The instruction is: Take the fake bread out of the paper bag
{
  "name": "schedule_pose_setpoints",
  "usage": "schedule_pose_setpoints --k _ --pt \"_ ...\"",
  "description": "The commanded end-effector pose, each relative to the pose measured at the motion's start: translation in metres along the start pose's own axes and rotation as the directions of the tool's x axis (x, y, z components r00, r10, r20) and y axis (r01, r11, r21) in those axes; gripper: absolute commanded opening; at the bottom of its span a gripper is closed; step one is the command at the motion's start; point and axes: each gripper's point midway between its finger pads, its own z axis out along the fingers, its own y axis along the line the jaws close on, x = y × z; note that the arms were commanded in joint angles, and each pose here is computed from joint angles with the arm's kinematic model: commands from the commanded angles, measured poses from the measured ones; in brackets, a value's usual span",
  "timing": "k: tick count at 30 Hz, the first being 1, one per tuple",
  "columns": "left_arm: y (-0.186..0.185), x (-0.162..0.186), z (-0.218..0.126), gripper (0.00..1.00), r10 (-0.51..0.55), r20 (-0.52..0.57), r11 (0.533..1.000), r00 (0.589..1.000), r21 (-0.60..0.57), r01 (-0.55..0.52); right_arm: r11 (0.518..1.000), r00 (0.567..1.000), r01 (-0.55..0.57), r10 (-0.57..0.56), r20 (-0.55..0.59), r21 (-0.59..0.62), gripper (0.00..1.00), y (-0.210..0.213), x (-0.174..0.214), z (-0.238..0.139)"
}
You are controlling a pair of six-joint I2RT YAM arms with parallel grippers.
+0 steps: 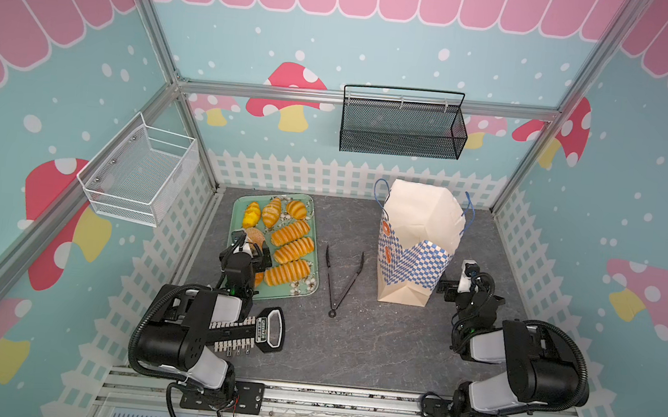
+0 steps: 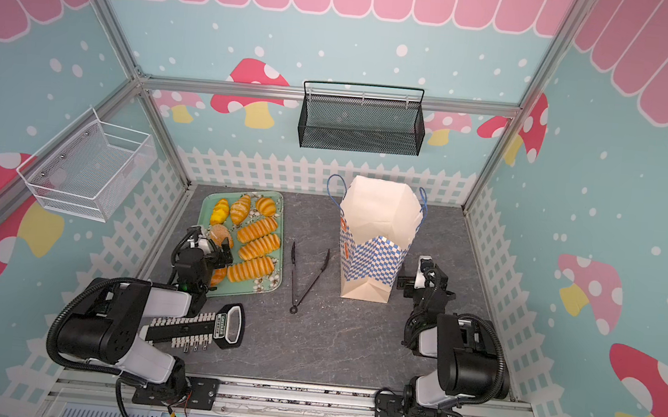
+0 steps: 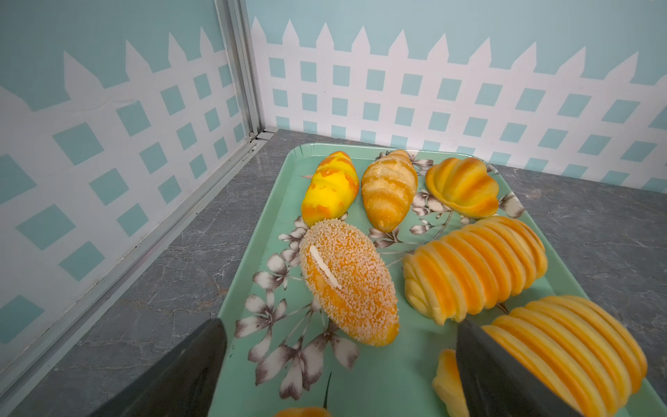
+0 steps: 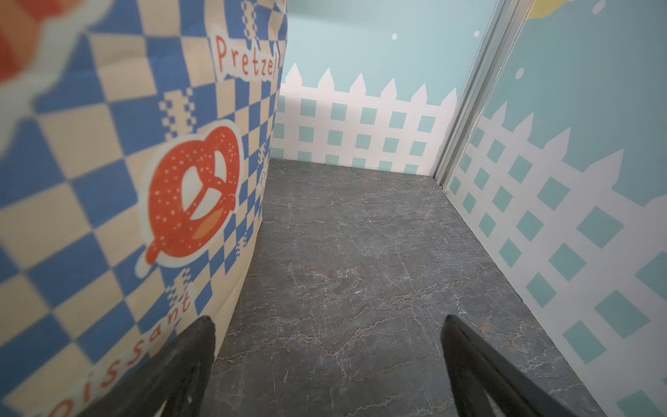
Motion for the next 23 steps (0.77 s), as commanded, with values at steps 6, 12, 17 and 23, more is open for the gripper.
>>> schedule_pose_setpoints --k 6,12,17,23 --pt "0.0009 -0.0036 0.0016 0.99 0.02 0.006 1.0 1.0 -0.014 -0.02 1.0 1.0 0.017 -0.017 0.021 0.001 0.98 0.0015 -0.0062 0.0014" --pt "0.0011 -0.0041 0.0014 0.99 0.02 0.008 1.0 1.0 -0.014 -0.02 1.0 1.0 0.017 -0.017 0.022 0.001 0.98 0.0015 -0.0065 0.0013" --pt "0.001 -0.0044 0.0015 0.99 0.018 0.008 1.0 1.0 -0.014 -0.018 1.0 1.0 0.027 -0.027 0.012 -0.013 0.98 0.0045 -0.0046 0.0045" --pt "0.0009 -0.0042 0.0015 0.99 0.02 0.008 1.0 1.0 -0.014 -0.019 0.999 0.999 0.04 -0.04 0.011 -0.031 0.98 0.0086 -0.0051 0.0044"
